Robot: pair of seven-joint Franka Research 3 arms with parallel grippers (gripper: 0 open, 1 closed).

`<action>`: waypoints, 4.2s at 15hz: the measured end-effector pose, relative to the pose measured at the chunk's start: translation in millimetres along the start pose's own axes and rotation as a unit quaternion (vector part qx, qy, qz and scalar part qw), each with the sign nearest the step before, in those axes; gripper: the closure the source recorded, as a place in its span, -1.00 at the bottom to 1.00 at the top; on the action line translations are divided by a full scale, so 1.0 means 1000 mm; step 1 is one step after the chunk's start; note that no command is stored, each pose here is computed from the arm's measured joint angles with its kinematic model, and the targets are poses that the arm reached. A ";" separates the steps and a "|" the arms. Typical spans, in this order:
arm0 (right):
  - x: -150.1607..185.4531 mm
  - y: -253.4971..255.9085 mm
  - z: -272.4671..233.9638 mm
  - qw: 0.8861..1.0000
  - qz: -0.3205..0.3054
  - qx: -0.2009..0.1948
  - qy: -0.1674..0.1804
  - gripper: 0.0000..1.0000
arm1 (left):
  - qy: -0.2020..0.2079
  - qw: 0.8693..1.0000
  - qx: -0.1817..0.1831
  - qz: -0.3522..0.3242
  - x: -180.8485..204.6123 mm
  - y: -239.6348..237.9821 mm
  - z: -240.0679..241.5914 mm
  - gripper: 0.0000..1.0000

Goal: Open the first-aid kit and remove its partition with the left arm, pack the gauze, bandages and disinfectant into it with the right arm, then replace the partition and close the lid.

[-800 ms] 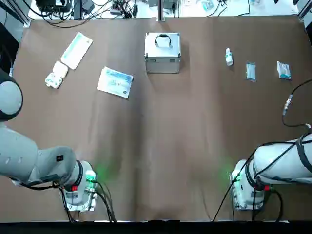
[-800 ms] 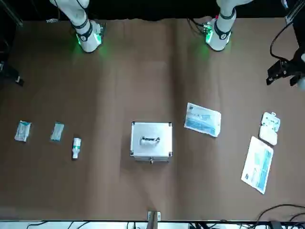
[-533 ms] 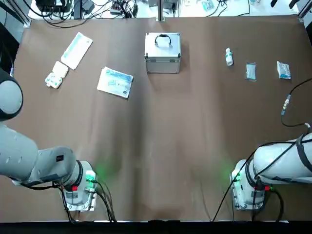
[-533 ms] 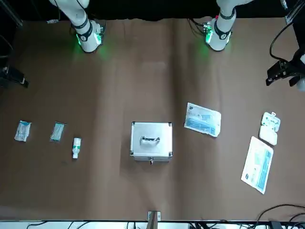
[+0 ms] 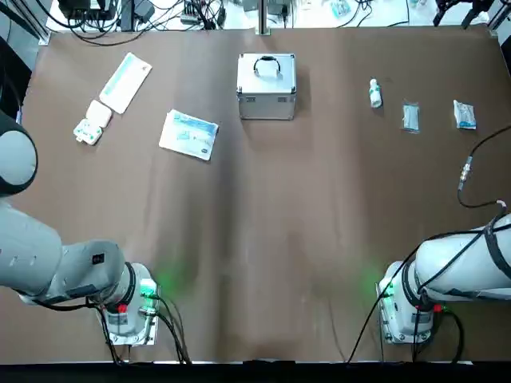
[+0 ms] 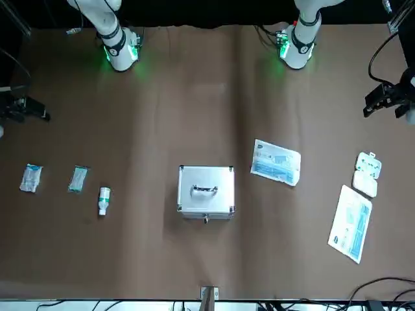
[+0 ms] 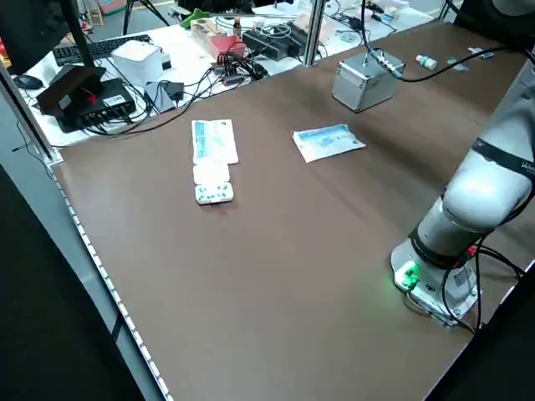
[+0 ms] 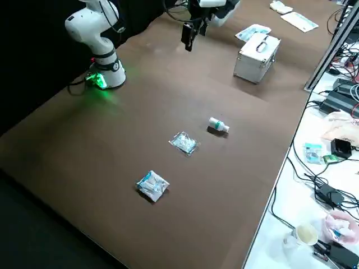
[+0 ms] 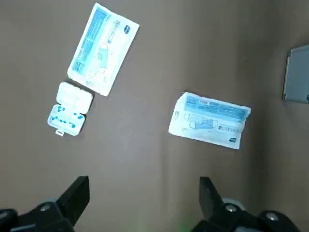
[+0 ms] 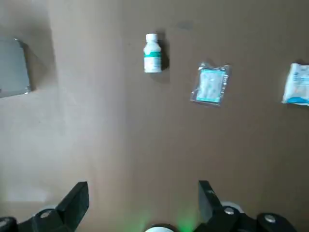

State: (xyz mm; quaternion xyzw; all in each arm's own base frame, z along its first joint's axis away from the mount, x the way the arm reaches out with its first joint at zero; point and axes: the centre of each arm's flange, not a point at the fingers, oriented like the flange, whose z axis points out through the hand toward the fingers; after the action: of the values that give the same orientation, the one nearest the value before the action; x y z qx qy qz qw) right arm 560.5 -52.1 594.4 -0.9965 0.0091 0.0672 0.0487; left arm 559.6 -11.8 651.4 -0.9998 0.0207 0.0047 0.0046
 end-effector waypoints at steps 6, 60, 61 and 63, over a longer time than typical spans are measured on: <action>0.013 0.003 0.015 0.999 0.007 0.036 -0.007 -1.00 | -0.014 0.999 -0.002 -0.044 0.007 -0.014 0.014 -1.00; 0.198 -0.317 0.369 0.863 0.460 0.211 -0.003 -0.73 | -0.046 0.703 -0.165 -0.690 0.062 0.450 0.274 -1.00; 0.200 -0.319 0.370 0.864 0.456 0.212 -0.004 -0.73 | -0.046 0.704 -0.165 -0.690 0.061 0.450 0.275 -1.00; 0.202 -0.322 0.373 0.866 0.452 0.214 -0.006 -0.73 | -0.043 0.702 -0.183 -0.687 0.062 0.454 0.271 -1.00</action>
State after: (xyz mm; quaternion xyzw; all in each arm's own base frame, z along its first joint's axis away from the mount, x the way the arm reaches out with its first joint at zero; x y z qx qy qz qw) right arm 718.8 302.8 230.5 -0.8478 0.4727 0.0846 0.2248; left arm 600.6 -465.8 375.8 -0.7166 -0.6735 0.0472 -0.1754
